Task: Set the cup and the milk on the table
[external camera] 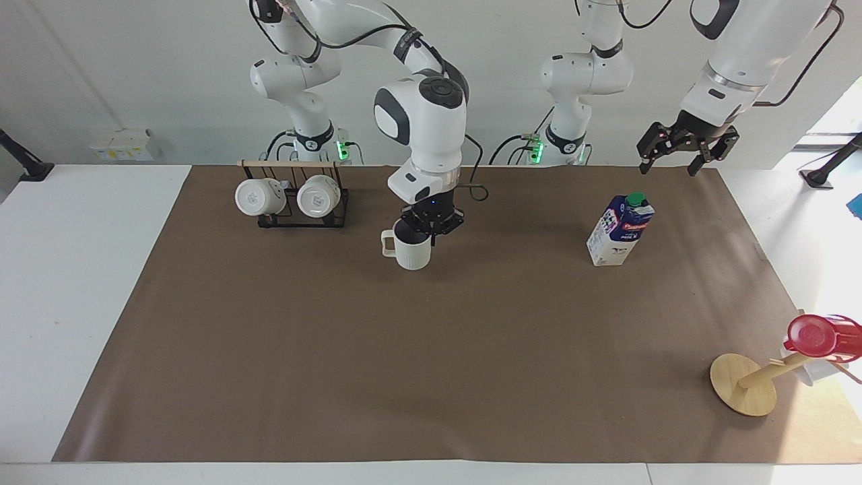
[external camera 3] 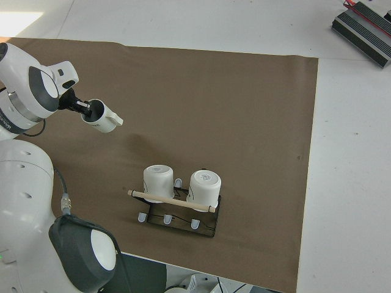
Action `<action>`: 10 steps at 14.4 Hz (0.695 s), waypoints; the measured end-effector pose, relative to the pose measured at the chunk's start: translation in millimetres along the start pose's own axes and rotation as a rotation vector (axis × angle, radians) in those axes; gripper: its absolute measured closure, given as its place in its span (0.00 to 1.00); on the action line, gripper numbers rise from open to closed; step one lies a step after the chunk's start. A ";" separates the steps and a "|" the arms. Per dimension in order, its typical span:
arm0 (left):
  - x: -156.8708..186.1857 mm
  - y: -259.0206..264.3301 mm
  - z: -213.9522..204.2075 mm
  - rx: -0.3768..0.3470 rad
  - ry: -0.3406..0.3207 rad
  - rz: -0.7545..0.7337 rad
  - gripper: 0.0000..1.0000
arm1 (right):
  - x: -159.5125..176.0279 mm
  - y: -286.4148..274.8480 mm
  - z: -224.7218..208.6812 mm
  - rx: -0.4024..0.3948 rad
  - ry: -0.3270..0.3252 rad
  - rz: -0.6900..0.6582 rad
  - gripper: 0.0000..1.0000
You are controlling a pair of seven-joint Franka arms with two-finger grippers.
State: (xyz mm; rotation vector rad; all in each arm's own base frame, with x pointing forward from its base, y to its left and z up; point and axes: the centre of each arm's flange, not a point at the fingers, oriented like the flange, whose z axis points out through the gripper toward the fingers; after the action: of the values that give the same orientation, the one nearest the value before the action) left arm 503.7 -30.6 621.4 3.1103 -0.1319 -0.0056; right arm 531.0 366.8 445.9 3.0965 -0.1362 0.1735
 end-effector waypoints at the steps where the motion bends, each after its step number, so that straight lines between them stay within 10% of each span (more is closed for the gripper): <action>1: -0.1 -2.0 0.6 0.000 -0.001 -0.004 0.00 | 0.4 0.4 0.0 0.000 0.000 0.001 0.96; 10: -8.2 -3.1 31.5 -0.002 -0.045 -0.007 0.00 | -24.3 -51.7 19.1 -0.009 -0.006 0.022 0.96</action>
State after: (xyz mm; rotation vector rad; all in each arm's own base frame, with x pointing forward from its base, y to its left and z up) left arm 495.7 -27.7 589.8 3.1101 -0.1227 -0.0758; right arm 513.7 419.5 422.5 3.0880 -0.1704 0.1635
